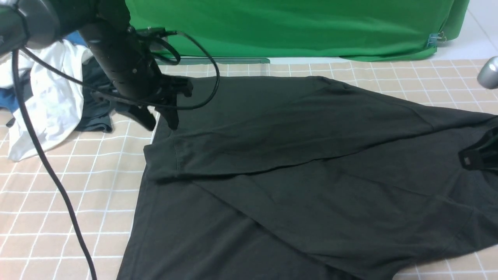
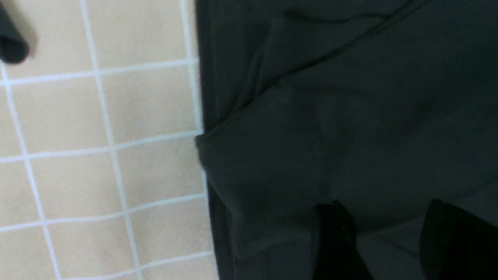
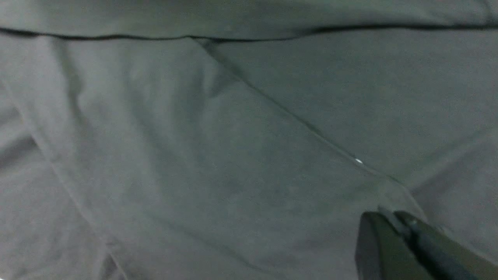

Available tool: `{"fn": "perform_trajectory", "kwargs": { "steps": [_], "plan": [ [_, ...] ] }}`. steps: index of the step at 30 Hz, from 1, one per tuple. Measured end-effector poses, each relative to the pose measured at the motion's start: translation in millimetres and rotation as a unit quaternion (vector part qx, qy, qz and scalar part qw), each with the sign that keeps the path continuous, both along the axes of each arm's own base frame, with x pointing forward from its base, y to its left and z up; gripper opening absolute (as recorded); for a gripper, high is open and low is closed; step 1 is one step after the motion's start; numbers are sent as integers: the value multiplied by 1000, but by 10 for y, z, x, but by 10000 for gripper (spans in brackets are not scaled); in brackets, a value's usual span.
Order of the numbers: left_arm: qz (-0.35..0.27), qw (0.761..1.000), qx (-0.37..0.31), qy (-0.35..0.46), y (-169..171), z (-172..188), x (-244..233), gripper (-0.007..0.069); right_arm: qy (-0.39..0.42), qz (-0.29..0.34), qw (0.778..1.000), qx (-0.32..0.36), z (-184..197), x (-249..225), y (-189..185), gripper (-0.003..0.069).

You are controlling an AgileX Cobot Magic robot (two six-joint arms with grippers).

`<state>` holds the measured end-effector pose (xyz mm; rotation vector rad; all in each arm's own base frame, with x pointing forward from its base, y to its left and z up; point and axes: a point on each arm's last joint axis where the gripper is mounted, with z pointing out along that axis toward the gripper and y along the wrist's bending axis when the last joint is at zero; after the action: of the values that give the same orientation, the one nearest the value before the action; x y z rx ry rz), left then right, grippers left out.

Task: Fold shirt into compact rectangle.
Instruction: 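Fold the left side of the dark shirt inward over its body with the left gripper, then grasp the near edge of the shirt at its hem and shoulder corners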

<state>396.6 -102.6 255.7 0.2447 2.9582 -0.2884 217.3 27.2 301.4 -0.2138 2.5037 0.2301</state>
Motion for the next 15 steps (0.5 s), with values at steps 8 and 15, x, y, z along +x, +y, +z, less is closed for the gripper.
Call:
{"fn": "perform_trajectory", "kwargs": {
  "steps": [8,15],
  "plan": [
    [-65,997,39,14,-384,-321,-151,27,80,-41,996,-8,-52,-47,-252,36],
    [-56,996,65,37,-335,-835,-148,17,151,-108,983,-4,-214,-35,-579,46]
  ]
}}
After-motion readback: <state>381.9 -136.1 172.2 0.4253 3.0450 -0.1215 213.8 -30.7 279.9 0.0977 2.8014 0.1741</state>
